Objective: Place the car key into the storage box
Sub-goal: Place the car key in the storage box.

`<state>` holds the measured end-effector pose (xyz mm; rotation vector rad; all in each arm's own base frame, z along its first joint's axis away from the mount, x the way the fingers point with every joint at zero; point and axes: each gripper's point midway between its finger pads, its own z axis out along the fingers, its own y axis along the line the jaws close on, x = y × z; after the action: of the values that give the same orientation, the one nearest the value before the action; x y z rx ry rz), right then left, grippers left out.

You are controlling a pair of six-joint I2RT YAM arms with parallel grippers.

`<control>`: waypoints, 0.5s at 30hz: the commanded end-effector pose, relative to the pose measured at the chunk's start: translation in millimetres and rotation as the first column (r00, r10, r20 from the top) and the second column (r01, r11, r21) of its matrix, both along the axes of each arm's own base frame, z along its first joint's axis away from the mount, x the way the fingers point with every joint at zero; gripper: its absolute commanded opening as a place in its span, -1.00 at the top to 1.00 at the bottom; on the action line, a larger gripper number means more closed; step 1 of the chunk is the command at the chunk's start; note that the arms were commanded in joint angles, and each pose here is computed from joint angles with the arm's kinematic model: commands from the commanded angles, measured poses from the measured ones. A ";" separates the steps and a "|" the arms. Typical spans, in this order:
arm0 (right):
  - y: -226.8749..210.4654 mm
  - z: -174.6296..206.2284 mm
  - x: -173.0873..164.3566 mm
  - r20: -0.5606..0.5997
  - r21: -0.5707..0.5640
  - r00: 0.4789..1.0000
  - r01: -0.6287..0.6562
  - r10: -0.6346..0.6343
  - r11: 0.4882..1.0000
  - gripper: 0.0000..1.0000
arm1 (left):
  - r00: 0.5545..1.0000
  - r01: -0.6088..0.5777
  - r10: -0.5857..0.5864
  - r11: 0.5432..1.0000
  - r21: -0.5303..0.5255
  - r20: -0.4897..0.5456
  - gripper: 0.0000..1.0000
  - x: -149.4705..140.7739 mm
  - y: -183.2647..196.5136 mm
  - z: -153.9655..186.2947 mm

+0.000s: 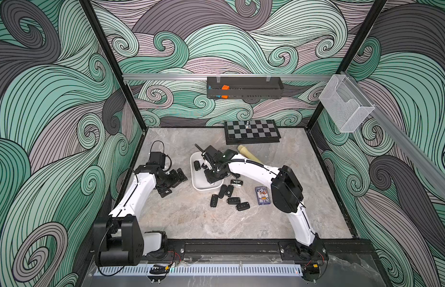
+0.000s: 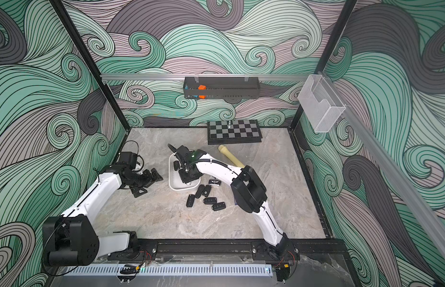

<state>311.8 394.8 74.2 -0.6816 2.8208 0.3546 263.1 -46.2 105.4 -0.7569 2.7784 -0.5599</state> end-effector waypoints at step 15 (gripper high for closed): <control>-4.2 -41.6 22.1 0.076 -0.156 0.994 0.085 -0.073 0.984 0.31 | 0.999 0.033 -0.034 0.999 0.020 0.037 -0.97 -5.1 2.9 8.8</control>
<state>326.7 392.6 29.1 -0.6313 2.8439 0.1525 262.0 -44.5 111.3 -0.7074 2.7632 -0.5440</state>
